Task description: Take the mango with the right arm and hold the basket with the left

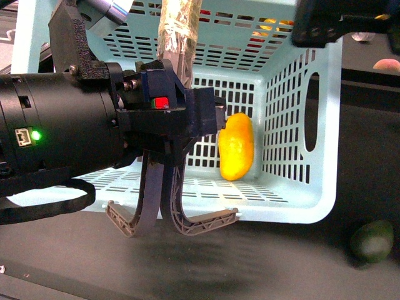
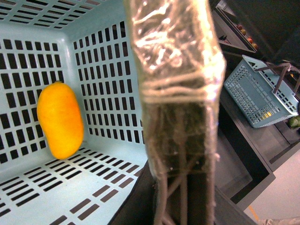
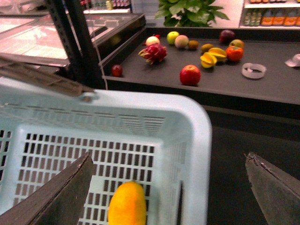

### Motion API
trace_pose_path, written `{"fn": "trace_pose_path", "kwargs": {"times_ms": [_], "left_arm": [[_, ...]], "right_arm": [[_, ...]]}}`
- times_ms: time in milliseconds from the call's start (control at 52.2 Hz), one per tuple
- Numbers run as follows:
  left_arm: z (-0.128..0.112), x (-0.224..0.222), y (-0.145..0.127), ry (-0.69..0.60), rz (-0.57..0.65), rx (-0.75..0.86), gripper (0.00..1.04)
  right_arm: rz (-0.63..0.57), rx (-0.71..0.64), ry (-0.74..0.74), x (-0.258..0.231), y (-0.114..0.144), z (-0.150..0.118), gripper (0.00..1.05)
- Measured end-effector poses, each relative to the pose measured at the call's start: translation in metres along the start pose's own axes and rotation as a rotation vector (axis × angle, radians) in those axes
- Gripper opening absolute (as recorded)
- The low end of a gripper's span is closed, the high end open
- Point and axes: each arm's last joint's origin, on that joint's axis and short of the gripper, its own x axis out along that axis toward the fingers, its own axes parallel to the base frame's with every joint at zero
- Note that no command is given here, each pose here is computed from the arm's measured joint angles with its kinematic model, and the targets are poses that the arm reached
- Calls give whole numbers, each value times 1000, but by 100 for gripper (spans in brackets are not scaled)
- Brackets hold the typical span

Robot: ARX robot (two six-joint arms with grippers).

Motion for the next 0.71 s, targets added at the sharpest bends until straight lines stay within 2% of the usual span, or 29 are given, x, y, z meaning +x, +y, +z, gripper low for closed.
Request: {"fn": "trace_pose_path", "kwargs": {"times_ms": [345, 709], "left_arm": [[0, 0, 0, 2, -4, -1, 9], [0, 0, 0, 3, -9, -1, 9]], "right_arm": [[-180, 65, -25, -80, -48, -5, 97], [-384, 129, -20, -140, -75, -22, 97]]}}
